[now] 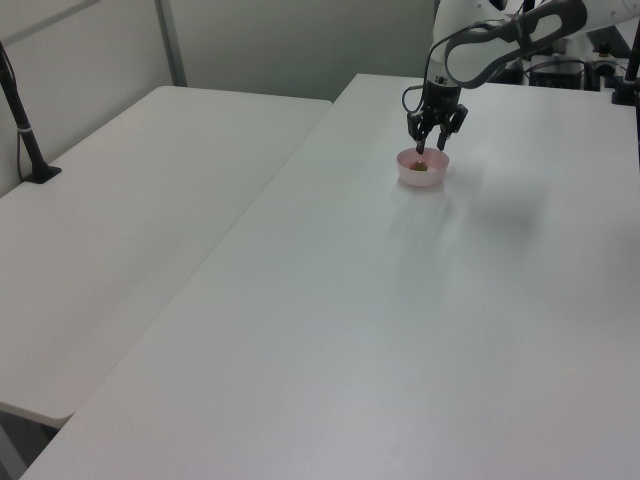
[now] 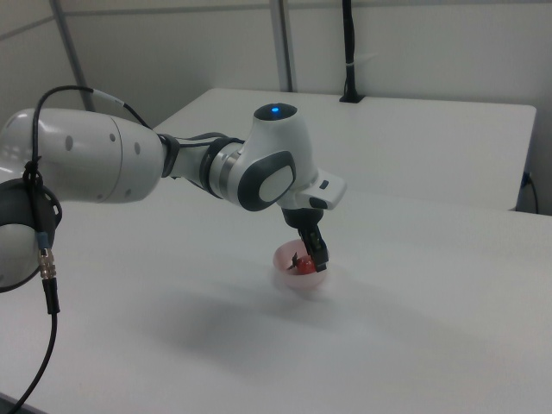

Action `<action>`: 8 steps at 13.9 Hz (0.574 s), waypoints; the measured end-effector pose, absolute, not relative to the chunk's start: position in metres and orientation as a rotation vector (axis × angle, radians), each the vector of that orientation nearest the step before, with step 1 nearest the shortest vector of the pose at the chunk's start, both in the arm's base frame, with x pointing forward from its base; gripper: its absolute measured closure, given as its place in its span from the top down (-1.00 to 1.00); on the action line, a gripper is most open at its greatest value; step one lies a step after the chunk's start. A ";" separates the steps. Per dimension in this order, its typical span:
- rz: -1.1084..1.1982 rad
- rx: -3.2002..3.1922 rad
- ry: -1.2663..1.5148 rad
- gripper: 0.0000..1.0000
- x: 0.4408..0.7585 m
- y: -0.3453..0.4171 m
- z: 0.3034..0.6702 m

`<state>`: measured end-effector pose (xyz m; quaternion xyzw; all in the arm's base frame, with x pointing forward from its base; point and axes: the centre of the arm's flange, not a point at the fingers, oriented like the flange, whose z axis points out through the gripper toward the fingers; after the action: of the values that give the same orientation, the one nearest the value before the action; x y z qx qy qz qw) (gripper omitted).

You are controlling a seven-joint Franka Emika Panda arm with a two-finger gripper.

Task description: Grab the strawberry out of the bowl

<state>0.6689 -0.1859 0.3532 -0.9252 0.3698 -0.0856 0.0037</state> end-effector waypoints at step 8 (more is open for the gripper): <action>-0.282 -2.877 1.150 0.07 0.676 -0.165 0.361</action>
<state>0.6755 -0.1647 0.3608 -0.9246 0.3697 -0.0905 0.0154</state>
